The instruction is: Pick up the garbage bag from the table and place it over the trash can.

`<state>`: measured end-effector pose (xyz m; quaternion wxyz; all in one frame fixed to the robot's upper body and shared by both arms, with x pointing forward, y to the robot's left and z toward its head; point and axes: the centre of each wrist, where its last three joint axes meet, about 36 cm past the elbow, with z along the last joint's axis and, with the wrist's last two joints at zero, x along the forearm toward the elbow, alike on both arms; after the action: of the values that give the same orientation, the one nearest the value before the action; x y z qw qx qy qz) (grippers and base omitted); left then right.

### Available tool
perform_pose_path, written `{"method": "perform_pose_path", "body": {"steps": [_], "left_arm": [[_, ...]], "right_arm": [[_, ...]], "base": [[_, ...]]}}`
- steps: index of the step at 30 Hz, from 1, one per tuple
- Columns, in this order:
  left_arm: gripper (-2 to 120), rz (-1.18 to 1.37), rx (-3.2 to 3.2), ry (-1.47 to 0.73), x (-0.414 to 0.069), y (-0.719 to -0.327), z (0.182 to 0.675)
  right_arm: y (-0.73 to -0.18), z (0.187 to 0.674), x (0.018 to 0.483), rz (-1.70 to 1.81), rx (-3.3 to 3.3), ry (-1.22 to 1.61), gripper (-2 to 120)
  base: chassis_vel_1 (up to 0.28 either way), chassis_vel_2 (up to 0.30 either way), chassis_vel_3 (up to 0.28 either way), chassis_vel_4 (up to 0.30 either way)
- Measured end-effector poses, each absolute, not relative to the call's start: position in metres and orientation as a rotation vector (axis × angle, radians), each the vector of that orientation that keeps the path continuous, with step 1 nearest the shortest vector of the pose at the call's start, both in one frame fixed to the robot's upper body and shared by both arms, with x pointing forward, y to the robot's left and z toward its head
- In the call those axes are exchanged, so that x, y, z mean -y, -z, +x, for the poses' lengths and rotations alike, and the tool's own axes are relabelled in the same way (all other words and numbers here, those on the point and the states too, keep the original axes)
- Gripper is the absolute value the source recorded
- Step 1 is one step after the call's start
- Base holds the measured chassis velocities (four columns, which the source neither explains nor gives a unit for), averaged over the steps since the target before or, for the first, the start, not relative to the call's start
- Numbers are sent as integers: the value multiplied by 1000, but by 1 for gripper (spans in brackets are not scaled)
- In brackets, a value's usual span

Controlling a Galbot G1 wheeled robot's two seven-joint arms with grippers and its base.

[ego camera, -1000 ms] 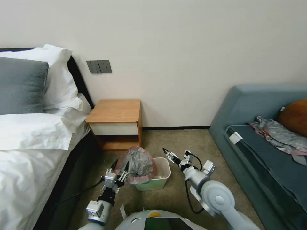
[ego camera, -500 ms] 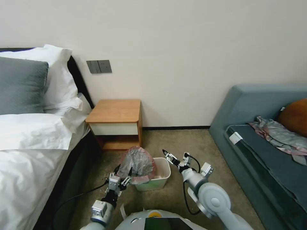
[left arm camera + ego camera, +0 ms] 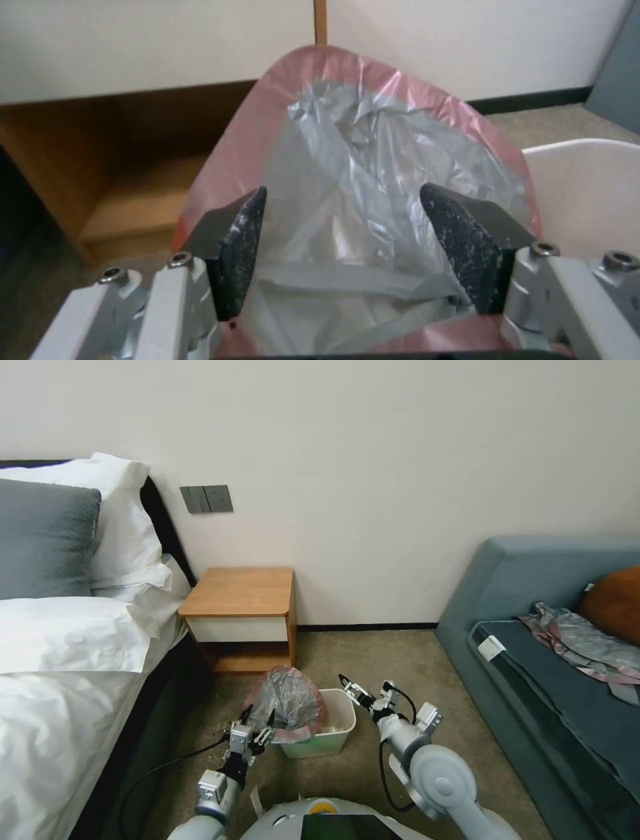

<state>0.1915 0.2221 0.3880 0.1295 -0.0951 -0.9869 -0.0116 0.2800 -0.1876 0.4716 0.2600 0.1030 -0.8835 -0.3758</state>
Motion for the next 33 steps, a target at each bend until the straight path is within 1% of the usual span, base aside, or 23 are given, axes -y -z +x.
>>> {"method": "perform_pose_path", "body": {"steps": [3, 14, 21, 25, 33], "left_arm": [[64, -261, 2850, -4, -218, -385, 196], [66, -192, 2820, -33, -208, -378, 202], [61, -79, 2755, -42, -203, -391, 210], [59, -72, 2743, -61, -205, -393, 216], [57, -78, 2724, -85, -202, -393, 223]], "right_arm": [[-468, 278, 183, 281, 2403, 998, 100], [-462, 279, 180, 274, 2410, 975, 100], [-459, 280, 179, 277, 2413, 966, 100], [-458, 280, 179, 279, 2410, 960, 100], [-456, 279, 179, 277, 2405, 956, 100]], "base": [[0, 0, 0, 0], [0, 0, 0, 0], [0, 0, 0, 0], [0, 0, 0, 0], [0, 0, 0, 0]]}}
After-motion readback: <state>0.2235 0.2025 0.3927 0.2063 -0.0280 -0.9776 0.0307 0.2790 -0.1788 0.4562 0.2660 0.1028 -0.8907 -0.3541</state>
